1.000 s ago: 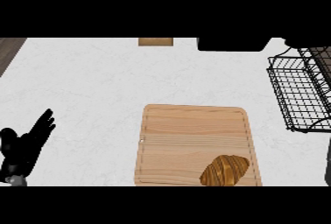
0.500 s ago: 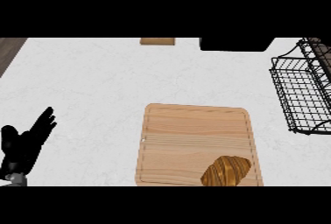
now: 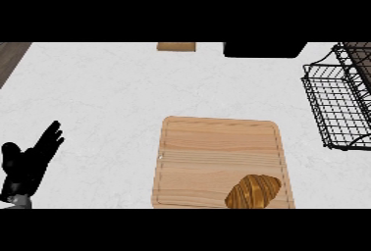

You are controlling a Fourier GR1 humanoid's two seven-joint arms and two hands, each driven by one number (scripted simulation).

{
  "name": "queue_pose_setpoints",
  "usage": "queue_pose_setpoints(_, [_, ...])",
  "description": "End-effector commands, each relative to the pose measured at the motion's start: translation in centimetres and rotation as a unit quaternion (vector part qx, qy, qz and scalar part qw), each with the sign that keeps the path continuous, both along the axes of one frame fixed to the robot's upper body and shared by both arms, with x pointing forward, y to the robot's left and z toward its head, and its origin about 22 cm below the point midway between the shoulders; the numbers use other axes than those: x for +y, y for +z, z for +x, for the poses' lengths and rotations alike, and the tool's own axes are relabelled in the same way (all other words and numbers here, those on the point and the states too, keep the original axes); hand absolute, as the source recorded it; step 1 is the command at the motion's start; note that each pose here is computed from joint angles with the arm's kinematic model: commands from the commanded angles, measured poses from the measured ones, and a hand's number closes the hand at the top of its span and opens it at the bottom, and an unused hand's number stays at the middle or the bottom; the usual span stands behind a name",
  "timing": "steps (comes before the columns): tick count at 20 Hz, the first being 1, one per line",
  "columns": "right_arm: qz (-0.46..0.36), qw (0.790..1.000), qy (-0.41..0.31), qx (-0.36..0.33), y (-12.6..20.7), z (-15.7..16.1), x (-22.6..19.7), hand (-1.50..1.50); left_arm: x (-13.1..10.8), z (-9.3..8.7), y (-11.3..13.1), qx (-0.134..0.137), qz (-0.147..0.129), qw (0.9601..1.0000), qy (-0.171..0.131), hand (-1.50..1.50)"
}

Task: Pick the lemon from the cutting board and place it in the tiered basket

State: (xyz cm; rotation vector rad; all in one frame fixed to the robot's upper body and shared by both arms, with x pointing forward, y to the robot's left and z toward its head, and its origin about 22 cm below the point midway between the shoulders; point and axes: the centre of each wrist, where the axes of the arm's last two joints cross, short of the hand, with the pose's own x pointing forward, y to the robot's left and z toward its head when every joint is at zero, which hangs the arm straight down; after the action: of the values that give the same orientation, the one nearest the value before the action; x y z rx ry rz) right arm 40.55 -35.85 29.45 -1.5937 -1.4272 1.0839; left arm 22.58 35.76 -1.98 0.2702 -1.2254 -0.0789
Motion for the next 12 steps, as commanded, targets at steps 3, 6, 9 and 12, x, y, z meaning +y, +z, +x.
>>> queue_pose_setpoints(3, [-0.014, 0.998, -0.022, 0.060, 0.0, 1.0, -0.8, 1.50, -0.2, 0.4, 1.3, 0.006, -0.004, 1.0000, 0.002, 0.00])
queue_pose_setpoints(6, [0.019, 0.986, -0.073, 0.150, -2.5, 1.5, -1.6, 1.50, 0.9, -0.6, 0.3, 0.011, 0.006, 0.9999, 0.006, 0.00])
queue_pose_setpoints(9, [0.042, 0.969, -0.131, 0.204, -4.0, 1.3, -4.0, -1.50, -0.4, 0.2, 0.5, 0.001, 0.000, 1.0000, 0.004, 0.00])
queue_pose_setpoints(12, [0.058, 0.958, -0.187, 0.208, -5.5, 0.8, -5.6, -1.50, 0.0, -1.2, 0.2, 0.013, -0.006, 0.9999, -0.003, 0.00])
